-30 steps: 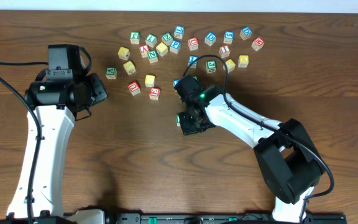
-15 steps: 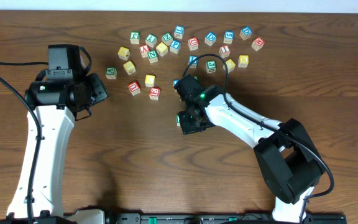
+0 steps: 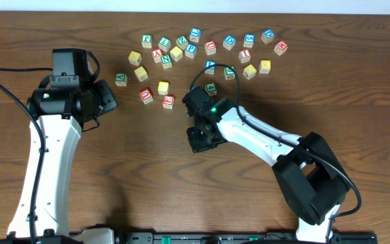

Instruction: Spell out ROBOT

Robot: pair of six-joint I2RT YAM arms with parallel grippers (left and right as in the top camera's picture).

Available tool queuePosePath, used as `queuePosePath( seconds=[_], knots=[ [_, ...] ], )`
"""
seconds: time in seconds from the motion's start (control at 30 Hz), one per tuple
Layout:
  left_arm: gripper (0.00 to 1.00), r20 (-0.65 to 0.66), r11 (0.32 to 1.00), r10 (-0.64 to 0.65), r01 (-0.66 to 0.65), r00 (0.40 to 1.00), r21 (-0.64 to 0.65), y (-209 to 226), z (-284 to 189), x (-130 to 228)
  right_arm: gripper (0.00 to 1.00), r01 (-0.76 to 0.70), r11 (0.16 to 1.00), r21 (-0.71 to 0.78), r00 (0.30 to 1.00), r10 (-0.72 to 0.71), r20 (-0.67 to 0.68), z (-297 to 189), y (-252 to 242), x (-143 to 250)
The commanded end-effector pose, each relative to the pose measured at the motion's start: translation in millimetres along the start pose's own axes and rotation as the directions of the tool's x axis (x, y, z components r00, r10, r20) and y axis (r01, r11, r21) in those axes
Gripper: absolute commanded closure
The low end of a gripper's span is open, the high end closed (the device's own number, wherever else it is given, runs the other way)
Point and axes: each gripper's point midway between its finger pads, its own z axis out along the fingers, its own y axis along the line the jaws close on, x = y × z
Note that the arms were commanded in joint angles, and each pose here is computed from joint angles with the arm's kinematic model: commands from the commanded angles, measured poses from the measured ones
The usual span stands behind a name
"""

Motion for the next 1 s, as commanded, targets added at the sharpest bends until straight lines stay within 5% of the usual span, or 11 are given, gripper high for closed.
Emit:
queuePosePath(
  seconds=[0.0,0.97],
  knots=[
    [0.78,0.004,1.000,0.018,-0.018,1.000,-0.013,3,0,-2,0.99,-0.001,1.000,-0.010,0.999,0.001,0.033,-6,4,-5],
    [0.78,0.006,1.000,0.018,-0.018,1.000,-0.012,2,0,-2,0.99,-0.021,1.000,0.000,0.997,0.021,0.072,-1,2,-16]
  ],
)
